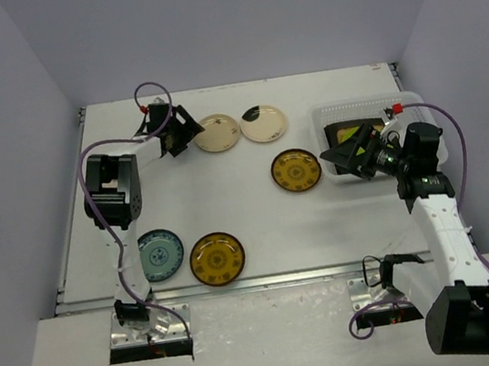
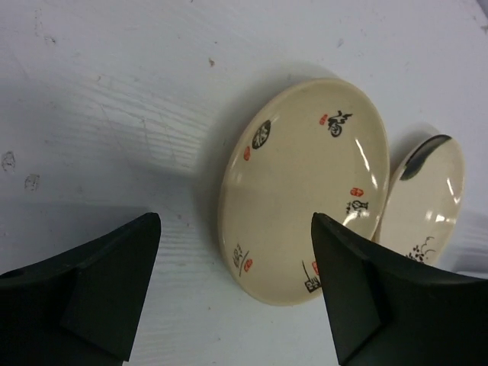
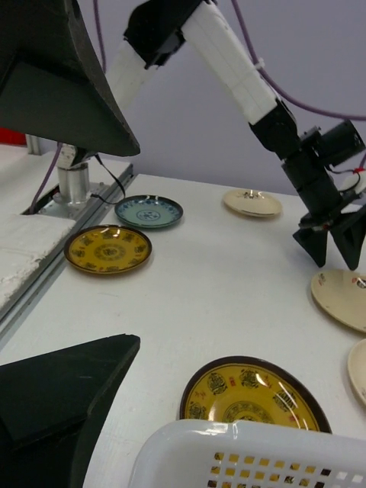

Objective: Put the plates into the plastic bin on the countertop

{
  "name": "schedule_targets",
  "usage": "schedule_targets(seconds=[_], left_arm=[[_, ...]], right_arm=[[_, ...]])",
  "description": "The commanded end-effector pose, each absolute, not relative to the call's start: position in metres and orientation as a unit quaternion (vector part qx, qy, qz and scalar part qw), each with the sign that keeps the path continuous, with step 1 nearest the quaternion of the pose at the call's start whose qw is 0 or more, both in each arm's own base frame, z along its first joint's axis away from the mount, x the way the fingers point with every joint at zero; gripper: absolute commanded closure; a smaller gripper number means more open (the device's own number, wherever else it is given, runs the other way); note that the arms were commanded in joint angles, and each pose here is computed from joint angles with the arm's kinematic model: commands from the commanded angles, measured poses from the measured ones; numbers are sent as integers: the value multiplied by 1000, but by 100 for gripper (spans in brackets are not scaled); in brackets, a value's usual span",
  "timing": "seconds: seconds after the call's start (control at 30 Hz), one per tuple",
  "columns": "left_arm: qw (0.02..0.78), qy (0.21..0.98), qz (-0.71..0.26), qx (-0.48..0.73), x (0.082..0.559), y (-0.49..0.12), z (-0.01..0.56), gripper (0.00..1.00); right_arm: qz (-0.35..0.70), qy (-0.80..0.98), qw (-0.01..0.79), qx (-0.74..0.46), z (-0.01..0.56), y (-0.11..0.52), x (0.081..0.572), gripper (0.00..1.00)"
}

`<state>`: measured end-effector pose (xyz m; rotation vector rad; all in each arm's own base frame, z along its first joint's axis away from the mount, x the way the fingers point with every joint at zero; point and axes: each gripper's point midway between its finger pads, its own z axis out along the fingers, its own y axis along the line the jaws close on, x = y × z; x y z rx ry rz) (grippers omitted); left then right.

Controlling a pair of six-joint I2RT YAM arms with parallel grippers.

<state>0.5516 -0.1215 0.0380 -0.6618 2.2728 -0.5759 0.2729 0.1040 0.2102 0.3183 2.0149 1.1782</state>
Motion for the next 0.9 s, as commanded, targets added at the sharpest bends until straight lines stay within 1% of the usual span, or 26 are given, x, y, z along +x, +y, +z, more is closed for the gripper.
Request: schedule_targets(seconds=[0.0,0.07,0.2,0.33,0.37,0.4,0.43,0.5,0.57,0.67,0.77,0.87], left_arm=[[317,893,-203,-248,556,-121,7,31],[294,906,-191,-236,555,-122,-13,49],[282,916,-184,-219,553,-122,-26,61],[278,920,-171,-215,550,-118,-30,78],[277,922,-167,-214,549,-117,-30,84],[280,921,-162,-215,548,-115,-27,95],[287,920,-160,-214,549,-113,-19,100],[303,916,-145,-220,536,-105,1,100],[338,902,-143,-228,530,-100,27,100],[391,878,-166,-221,490,-99,86,100],[428,861,-205,-184,451,-120,129,100],[446,842,-276,-128,416,-156,159,100]], right_arm=[[482,770,412,72,230,113,267,1],[489,765,413,68,231,115,265,1],[491,762,418,60,236,116,264,1],[495,758,421,56,242,117,263,1],[497,758,419,57,242,117,263,1],[498,758,417,58,241,118,262,1],[499,758,415,58,240,118,262,1],[503,754,420,49,241,119,262,1],[506,753,418,43,240,120,263,1],[511,755,409,41,237,122,267,1],[518,764,384,32,230,133,276,1],[513,778,363,8,224,152,287,1]])
